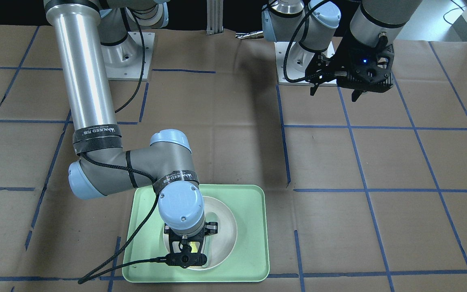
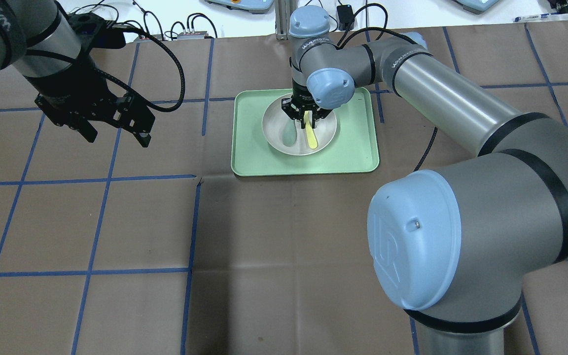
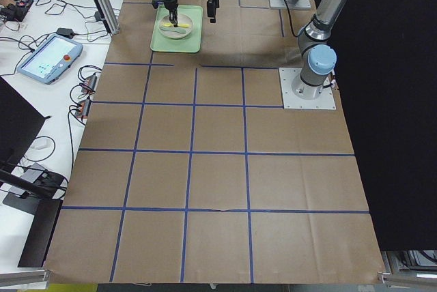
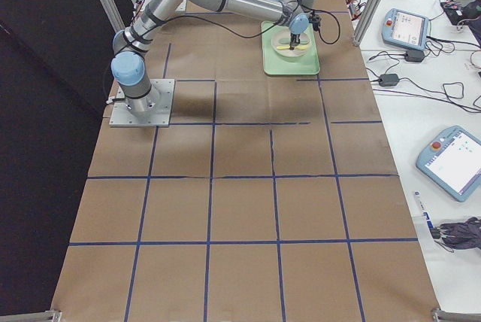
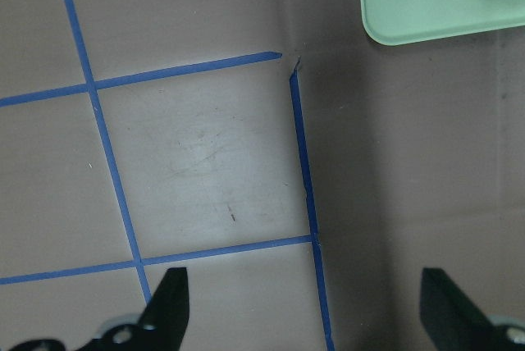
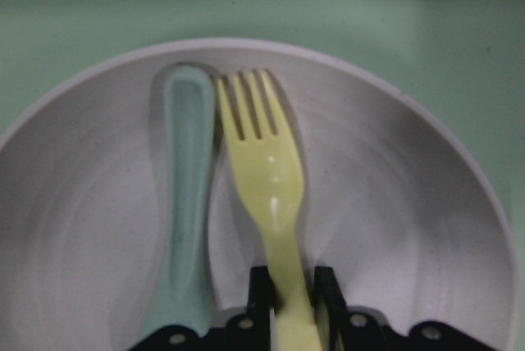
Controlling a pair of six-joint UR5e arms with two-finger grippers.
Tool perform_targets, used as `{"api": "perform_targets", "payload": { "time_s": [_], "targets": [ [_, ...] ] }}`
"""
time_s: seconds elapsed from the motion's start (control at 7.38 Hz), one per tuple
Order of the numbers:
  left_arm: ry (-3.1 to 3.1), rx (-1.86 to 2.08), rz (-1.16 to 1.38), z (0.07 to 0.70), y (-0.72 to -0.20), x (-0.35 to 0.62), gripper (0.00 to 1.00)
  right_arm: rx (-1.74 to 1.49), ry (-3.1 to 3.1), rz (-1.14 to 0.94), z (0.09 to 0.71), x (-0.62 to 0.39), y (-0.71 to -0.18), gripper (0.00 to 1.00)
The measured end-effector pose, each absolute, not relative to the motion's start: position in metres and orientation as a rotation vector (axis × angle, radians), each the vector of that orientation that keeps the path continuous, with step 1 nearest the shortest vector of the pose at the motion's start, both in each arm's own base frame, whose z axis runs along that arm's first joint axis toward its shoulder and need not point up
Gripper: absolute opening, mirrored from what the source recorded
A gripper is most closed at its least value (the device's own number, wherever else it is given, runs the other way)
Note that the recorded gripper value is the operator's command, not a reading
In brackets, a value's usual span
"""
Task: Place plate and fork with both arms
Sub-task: 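Lift the fork with the right gripper and set it beside the plate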
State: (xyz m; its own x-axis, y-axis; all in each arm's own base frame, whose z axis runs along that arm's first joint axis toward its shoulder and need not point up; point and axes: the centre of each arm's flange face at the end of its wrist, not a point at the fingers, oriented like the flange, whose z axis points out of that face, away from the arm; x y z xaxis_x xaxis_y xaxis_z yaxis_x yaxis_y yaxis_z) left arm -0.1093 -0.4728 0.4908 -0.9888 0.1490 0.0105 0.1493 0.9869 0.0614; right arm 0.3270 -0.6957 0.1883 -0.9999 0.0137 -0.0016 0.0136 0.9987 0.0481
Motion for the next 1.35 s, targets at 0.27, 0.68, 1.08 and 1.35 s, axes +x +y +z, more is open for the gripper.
{"api": "perform_targets", "payload": {
  "time_s": [0.27,0.68,1.08,1.35],
  "targets": [
    [-3.125,-0.235,-0.098,0.491,-0.473,-0.109,1.0,0.023,3.135,0.063,0.194,0.327,-0.697,0.04],
    [-3.125,-0.235,-0.098,0.491,-0.473,-0.109,1.0,0.049,3.126,0.032,0.223,0.325,-0.695,0.04],
    [-3.125,-0.235,-0.098,0.491,-0.473,-0.109,1.0,0.094,3.138,0.065,0.26,0.299,-0.686,0.03],
    [-3.125,-0.233,-0.098,0.491,-0.473,-0.109,1.0,0.109,3.151,0.111,0.259,0.247,-0.685,0.03]
  ]
}}
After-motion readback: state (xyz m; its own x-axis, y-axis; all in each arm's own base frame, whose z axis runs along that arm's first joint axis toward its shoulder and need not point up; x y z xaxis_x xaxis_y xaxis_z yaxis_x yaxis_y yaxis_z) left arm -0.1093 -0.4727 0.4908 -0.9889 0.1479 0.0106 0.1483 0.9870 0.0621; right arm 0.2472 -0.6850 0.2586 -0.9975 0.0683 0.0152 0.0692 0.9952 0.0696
